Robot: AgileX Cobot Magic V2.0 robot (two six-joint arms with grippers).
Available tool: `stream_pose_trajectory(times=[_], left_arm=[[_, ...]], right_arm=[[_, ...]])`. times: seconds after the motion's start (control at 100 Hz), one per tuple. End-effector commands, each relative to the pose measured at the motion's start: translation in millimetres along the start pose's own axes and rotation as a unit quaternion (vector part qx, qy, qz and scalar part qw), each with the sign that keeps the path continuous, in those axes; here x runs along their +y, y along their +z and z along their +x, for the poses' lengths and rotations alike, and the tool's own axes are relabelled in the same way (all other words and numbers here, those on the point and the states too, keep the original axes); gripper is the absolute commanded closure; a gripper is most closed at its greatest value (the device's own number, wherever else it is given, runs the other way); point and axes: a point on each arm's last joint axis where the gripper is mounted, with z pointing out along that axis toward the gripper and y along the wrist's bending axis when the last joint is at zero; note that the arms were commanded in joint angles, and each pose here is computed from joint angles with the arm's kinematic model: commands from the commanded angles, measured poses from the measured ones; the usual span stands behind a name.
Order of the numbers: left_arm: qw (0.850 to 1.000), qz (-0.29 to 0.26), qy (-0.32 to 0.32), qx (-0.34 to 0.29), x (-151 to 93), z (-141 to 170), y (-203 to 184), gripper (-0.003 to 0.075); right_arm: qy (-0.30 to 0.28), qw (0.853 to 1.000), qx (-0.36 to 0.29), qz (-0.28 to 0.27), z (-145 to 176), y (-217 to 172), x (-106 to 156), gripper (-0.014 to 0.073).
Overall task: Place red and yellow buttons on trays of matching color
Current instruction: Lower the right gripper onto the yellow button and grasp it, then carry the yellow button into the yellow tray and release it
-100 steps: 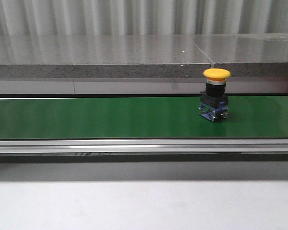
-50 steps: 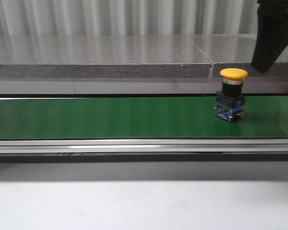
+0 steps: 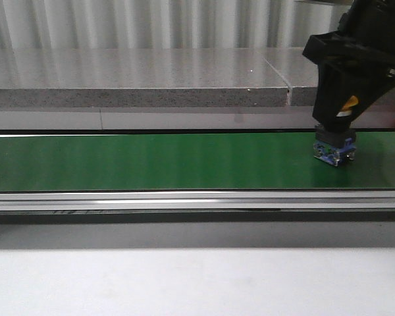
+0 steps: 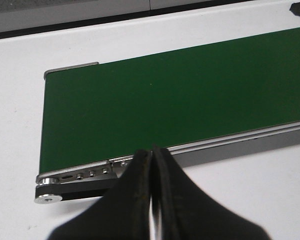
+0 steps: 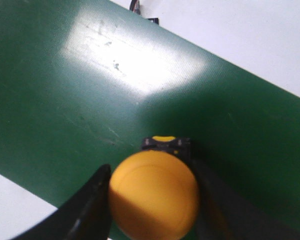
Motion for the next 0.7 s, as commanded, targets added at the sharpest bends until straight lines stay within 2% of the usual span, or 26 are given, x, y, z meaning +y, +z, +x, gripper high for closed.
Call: stream_pose_trajectory(times=[0.0,0.14,0.35,0.52,0.69], left_arm=[[0.999,-0.002,-0.005,-0.046,0.5,-13.6,-4.8,0.0741],[0.999,-0.002,-0.005,-0.046,0.5,-13.6,-4.8,0.0741],[0.999,-0.002,-0.005,-0.046,0.5,-13.6,-4.8,0.0741],[0.999,-0.002,-0.005,-0.046,0.5,-13.6,-4.8,0.0741],[0.999,-0.002,-0.005,-0.046,0.5,-13.6,-4.8,0.0741]], right_arm=[[-0.005,0.998,-0.056,0.007,-11.9,-22.0,1.6,0.0409],[0.014,0.998,-0.065,0.007,-12.0,-28.5,2.6,0.0491],[0.091,0.991,-0.099,0.016,-7.8,-55.9,-6.4,0.0492],[0.180,0.976,-0.121,0.039,1.9,-80.3,-26.9,0.0492],[0.215,0.964,-0.145,0.063,11.1,-101.3,-43.6,0.0492]])
